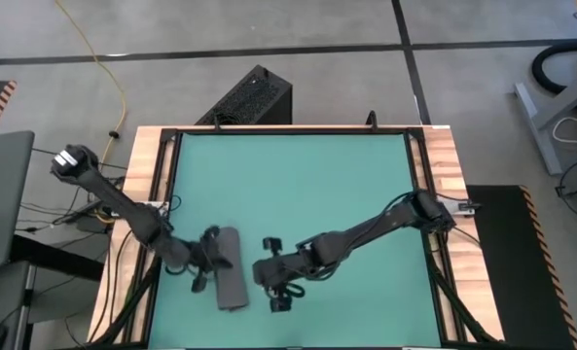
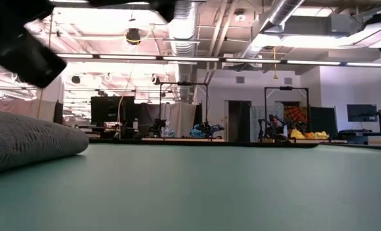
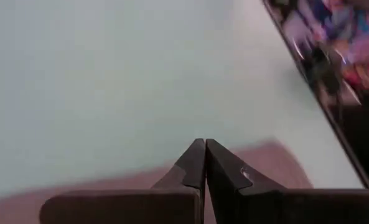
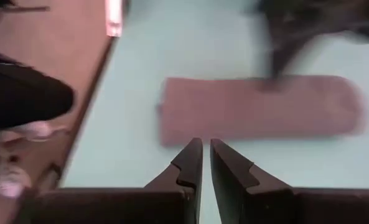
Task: Roll towel
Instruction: Roll the gray towel, then return to Home Position
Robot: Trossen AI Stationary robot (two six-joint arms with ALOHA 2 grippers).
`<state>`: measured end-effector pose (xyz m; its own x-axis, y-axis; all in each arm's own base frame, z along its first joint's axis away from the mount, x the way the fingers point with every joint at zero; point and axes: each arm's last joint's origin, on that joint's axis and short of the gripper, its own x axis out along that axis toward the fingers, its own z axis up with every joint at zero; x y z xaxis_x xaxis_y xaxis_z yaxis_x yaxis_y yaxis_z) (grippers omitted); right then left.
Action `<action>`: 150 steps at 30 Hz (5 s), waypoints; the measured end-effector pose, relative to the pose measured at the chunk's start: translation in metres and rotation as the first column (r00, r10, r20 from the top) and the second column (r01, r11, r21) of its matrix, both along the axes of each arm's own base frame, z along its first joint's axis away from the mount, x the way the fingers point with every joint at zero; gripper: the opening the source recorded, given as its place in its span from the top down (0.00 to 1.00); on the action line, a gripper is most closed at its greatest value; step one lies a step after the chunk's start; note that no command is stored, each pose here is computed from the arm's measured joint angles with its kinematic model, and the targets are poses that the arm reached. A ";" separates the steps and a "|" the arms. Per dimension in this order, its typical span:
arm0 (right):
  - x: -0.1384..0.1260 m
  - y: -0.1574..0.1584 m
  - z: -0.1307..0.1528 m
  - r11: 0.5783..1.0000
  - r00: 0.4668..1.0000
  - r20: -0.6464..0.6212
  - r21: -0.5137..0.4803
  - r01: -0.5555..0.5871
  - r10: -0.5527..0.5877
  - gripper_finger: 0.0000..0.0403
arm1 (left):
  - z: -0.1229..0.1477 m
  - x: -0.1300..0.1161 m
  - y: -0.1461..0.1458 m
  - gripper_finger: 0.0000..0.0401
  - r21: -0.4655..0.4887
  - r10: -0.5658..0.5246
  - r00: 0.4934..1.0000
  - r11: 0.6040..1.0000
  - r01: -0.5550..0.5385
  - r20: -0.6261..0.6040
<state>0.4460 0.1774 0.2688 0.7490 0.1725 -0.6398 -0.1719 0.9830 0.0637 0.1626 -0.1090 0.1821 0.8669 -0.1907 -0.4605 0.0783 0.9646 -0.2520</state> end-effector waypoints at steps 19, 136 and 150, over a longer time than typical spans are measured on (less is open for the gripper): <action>-0.092 -0.038 -0.012 0.965 0.973 0.040 0.145 0.219 -0.227 0.85 | -0.047 -0.001 -0.054 1.00 -0.081 -0.164 0.931 0.986 0.145 -0.325; -0.317 -0.190 -0.130 0.856 0.769 0.386 0.132 0.500 -0.509 0.85 | -0.016 -0.064 0.112 1.00 -0.153 0.272 0.854 0.962 -0.227 0.444; -0.317 -0.190 -0.130 0.856 0.770 0.386 0.132 0.500 -0.509 0.85 | -0.016 -0.064 0.112 1.00 -0.152 0.272 0.853 0.962 -0.227 0.444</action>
